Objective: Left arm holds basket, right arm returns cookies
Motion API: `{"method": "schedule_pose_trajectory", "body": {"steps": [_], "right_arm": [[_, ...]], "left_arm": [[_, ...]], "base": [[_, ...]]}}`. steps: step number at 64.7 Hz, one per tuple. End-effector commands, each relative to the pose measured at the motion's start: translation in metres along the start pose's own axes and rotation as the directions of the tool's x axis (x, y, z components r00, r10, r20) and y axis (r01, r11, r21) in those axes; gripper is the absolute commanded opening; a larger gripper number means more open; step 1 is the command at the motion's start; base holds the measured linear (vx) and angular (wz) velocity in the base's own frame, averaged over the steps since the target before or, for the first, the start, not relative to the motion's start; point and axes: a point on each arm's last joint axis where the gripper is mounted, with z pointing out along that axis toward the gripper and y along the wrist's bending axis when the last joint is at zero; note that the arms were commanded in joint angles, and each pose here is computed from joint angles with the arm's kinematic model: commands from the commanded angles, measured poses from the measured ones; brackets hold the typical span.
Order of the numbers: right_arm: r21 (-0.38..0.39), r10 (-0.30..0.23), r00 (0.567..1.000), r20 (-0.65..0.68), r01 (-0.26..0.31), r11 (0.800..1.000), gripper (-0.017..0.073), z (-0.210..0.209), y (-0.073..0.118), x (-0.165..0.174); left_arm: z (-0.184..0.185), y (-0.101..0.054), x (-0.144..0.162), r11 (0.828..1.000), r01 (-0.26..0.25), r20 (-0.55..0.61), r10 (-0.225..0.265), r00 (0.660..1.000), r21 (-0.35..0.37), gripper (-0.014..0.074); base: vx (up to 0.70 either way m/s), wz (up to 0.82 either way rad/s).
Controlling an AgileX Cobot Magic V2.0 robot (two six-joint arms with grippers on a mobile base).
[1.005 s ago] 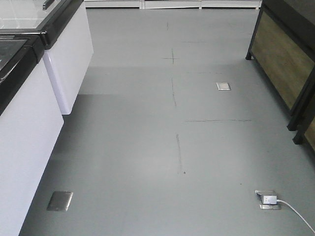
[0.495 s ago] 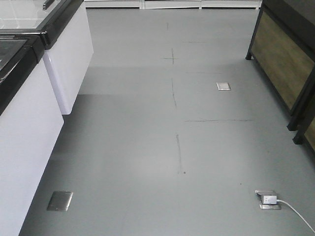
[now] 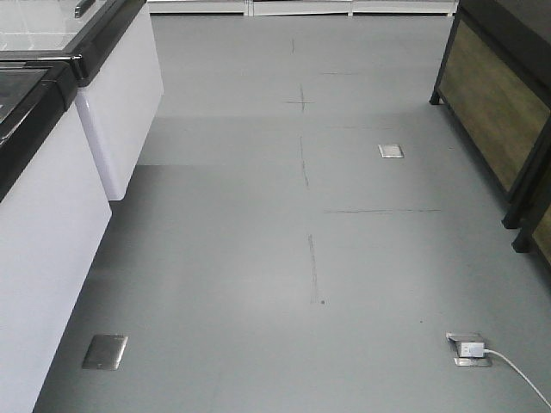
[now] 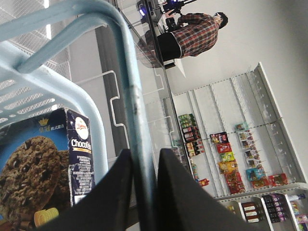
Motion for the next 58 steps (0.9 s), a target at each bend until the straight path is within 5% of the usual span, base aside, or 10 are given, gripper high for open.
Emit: {"method": "schedule_pose_trajectory", "body": {"steps": [1, 24, 58], "right_arm": [[-0.006, -0.016, 0.999, 0.042, 0.016, 1.0, -0.0009, 0.001, 0.0, 0.0], [-0.006, -0.016, 0.999, 0.042, 0.016, 1.0, -0.0009, 0.001, 0.0, 0.0], [-0.006, -0.016, 0.999, 0.042, 0.016, 1.0, -0.0009, 0.001, 0.0, 0.0]], "left_arm": [[-0.008, -0.022, -0.007, 0.993, -0.042, 0.034, 0.039, 0.999, 0.112, 0.0029], [-0.008, -0.023, -0.007, 0.991, -0.047, 0.036, 0.043, 0.998, 0.121, -0.0004], [-0.011, -0.038, -0.01, 0.958, -0.04, 0.065, 0.022, 0.998, 0.284, -0.0003]], "base": [[0.0, 0.0], [0.0, 0.0], [0.0, 0.0]]}}
